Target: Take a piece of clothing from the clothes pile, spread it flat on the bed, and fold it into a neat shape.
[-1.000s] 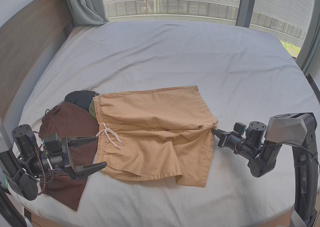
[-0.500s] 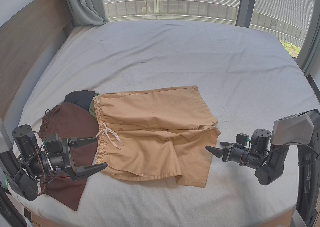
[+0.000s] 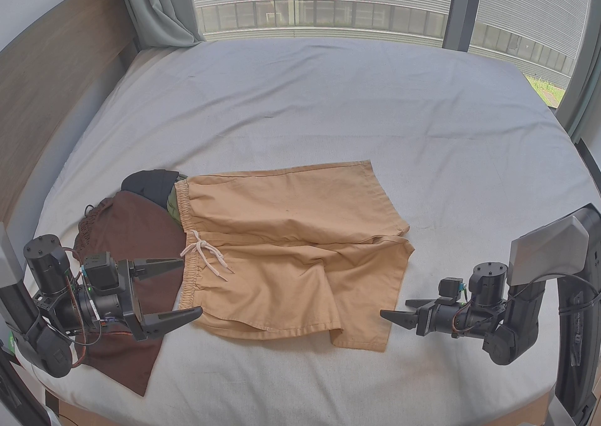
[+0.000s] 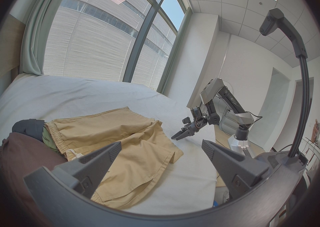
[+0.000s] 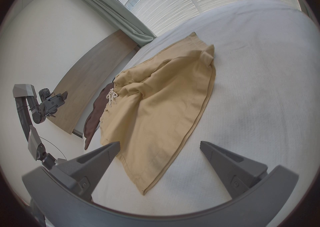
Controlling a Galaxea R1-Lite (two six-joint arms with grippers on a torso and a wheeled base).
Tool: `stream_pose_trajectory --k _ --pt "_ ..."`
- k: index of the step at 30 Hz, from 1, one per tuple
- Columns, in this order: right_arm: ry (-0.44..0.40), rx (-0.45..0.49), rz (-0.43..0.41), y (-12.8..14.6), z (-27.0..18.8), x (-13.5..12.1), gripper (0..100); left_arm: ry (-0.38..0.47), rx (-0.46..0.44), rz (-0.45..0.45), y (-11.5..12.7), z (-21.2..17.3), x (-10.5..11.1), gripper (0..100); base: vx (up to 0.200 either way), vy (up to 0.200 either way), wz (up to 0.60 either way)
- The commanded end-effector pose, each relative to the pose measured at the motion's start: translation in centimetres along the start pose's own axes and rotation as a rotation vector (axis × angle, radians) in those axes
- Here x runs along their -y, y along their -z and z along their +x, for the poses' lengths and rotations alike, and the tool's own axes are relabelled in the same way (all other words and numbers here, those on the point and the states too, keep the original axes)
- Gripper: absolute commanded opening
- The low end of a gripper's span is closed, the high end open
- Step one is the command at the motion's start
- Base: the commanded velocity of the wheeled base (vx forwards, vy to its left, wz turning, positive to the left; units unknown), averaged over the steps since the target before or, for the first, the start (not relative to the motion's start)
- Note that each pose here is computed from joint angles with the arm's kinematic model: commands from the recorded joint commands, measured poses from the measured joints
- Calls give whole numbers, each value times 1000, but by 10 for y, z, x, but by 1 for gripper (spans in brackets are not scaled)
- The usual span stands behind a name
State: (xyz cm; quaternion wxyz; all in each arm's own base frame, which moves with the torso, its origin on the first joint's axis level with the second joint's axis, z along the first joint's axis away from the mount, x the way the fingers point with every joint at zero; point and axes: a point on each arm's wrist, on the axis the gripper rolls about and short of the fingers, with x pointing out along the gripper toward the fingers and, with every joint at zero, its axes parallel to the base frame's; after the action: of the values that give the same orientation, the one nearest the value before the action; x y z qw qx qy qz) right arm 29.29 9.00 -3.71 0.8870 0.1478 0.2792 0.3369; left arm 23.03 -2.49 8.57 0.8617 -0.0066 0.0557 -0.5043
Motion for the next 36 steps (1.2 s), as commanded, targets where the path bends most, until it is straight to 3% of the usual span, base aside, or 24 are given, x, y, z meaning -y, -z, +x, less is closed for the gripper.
stream_pose_trajectory --k 1,19,20,29,36 --pt "-10 -37 11 10 5 -2 100 0 -1 -1 0 0 0 100 0 0 0" --pt "-52 -1 124 1 22 -8 100 0 2 3 -1 0 0 100 0 0 0" --pt "-52 -1 124 1 22 -8 0 0 2 3 -1 0 0 100 0 0 0" --pt "-30 9 129 -1 17 -6 0 0 0 -1 0 0 0 100 0 0 0" --pt "35 31 121 -3 7 7 0 -2 1 0 0 0 0 100 0 0 0"
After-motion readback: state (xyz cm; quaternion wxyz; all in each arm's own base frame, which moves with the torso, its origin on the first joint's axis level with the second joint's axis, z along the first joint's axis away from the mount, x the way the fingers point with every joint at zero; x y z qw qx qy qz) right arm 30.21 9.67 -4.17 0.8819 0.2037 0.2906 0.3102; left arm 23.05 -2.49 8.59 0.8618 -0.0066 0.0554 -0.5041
